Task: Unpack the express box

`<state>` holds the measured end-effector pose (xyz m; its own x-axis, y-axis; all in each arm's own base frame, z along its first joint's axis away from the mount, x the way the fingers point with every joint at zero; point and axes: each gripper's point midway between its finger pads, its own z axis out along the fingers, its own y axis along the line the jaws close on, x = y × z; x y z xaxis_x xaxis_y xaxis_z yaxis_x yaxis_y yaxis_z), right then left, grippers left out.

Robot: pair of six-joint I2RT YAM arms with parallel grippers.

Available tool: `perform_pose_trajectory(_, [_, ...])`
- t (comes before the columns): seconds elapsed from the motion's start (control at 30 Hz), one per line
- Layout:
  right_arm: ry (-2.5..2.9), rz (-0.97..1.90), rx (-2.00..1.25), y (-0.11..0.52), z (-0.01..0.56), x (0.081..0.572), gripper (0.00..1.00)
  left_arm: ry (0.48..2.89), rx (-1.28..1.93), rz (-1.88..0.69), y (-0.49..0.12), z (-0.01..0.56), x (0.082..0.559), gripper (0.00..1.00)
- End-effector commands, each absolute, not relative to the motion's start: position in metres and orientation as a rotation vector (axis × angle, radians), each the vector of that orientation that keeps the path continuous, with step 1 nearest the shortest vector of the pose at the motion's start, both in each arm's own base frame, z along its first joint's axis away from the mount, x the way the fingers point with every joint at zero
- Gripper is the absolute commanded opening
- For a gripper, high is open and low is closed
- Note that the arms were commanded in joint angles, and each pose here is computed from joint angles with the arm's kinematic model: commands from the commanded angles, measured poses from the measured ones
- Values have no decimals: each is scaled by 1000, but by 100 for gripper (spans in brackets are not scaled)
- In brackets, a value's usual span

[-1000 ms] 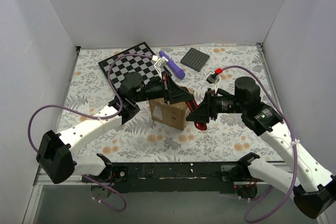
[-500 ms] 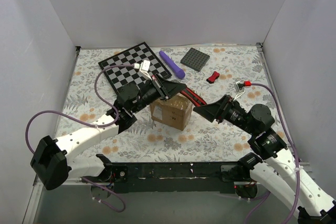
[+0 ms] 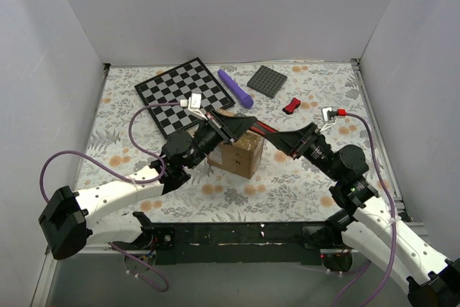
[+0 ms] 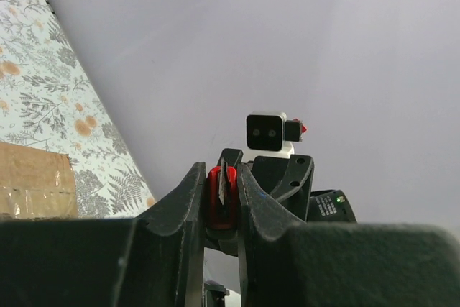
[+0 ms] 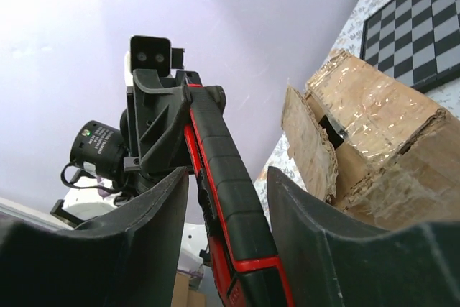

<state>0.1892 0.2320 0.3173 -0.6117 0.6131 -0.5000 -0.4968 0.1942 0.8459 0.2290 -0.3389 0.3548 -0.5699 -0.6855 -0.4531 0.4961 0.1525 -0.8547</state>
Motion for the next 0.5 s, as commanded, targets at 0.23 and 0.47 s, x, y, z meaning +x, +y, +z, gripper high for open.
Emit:
perform_pose_trajectory(0.23, [1335, 1694, 139, 219, 356, 180, 79, 1330, -374, -1648, -312, 370, 229, 0])
perform_pose_trajectory(0.47, [1354, 1694, 167, 221, 353, 184, 78, 1244, -534, -1620, -298, 372, 236, 0])
